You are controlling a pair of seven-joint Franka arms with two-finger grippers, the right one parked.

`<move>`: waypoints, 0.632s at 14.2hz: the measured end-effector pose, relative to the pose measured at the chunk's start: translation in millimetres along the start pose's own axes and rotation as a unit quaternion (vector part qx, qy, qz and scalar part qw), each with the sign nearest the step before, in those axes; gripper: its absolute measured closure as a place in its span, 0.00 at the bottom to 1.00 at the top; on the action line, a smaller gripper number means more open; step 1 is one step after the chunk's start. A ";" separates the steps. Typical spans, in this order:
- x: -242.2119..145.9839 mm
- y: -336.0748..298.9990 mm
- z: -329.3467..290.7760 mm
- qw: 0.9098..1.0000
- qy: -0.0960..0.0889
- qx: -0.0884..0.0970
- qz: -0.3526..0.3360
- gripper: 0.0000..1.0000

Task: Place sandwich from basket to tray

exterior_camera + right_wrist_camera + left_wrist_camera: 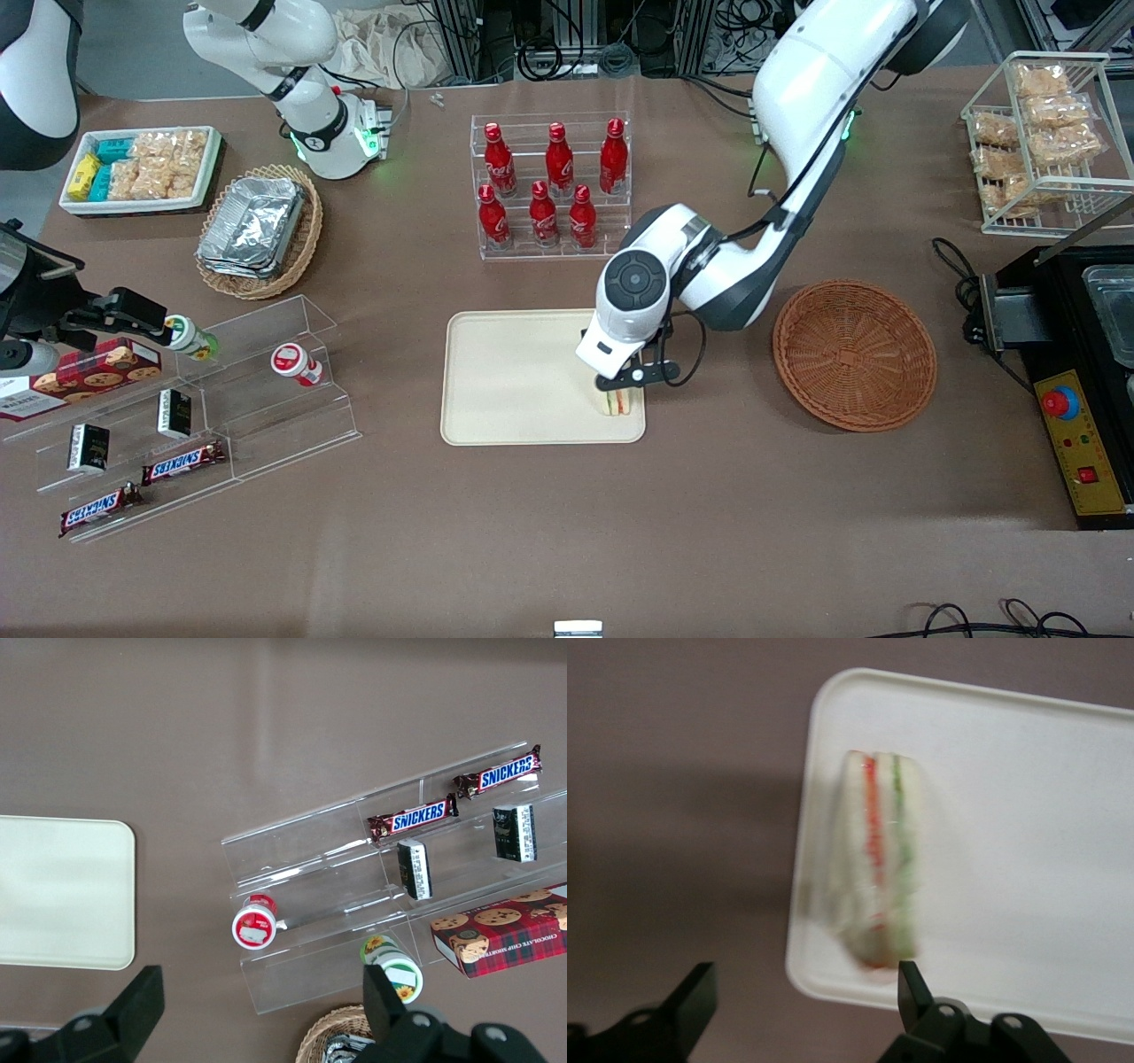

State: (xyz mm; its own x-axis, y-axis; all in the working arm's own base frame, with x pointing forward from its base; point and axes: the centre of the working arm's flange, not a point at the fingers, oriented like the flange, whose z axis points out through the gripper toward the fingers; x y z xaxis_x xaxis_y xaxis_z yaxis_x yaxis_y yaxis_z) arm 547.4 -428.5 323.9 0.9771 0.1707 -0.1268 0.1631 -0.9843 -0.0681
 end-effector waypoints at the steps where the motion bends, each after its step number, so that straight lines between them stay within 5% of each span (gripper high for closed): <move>1: 0.2 -14.9 -19.1 1.000 -0.006 0.016 -0.007 0.00; 4: 12.5 -75.3 -65.2 0.999 -0.024 0.045 0.012 0.00; 9: 48.7 -208.3 -117.5 0.993 -0.060 0.055 0.089 0.00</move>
State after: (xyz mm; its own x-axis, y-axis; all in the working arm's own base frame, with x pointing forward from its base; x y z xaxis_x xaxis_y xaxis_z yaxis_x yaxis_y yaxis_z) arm 577.0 -220.5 448.2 0.9648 0.0044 -0.2631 -0.0337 -0.9895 -0.1404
